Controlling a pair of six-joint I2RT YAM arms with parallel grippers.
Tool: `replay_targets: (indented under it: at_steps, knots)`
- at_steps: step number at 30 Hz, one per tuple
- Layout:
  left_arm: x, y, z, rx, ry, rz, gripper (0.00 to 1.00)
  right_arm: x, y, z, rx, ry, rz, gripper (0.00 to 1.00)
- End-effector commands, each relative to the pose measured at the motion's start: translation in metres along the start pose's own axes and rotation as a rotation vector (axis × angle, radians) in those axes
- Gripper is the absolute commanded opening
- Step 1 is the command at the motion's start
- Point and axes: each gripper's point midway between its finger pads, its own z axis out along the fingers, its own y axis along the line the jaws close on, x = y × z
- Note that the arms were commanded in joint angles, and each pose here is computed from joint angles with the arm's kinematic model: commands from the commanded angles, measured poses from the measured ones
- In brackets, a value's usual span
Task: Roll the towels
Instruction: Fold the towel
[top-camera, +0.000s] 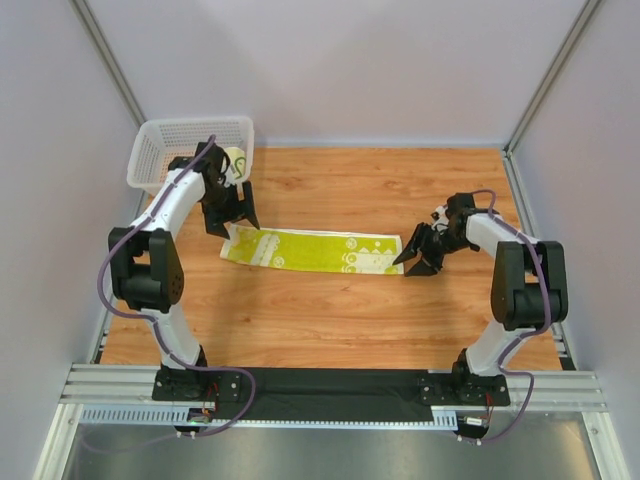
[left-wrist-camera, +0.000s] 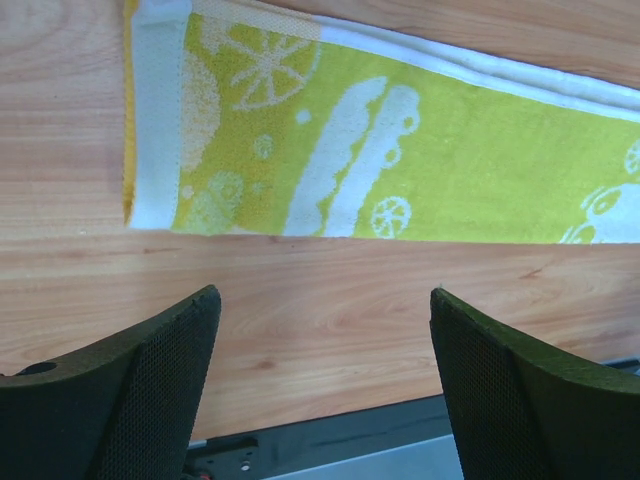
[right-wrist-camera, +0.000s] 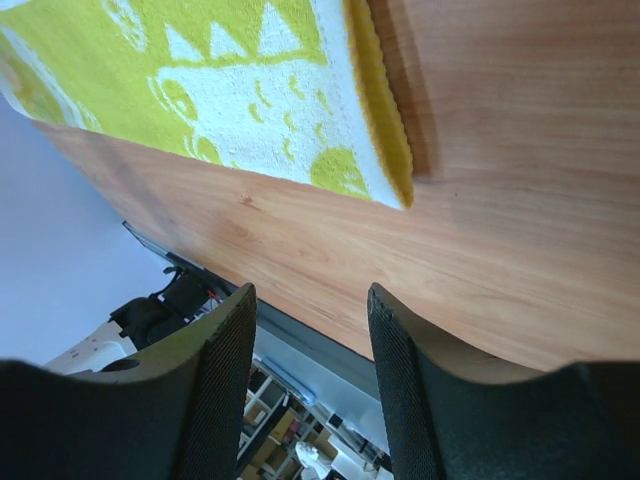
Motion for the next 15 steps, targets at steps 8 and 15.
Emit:
replay_targets:
  at_steps: [8, 15]
  knots:
    - [0.012, 0.011, -0.027, -0.029, -0.043, 0.013, 0.91, -0.027, -0.004, 0.017, 0.020, -0.029, 0.019, 0.45]
    - [0.014, 0.011, -0.024, -0.022, -0.036, 0.006, 0.90, -0.029, -0.011, 0.022, 0.038, -0.018, 0.019, 0.45]
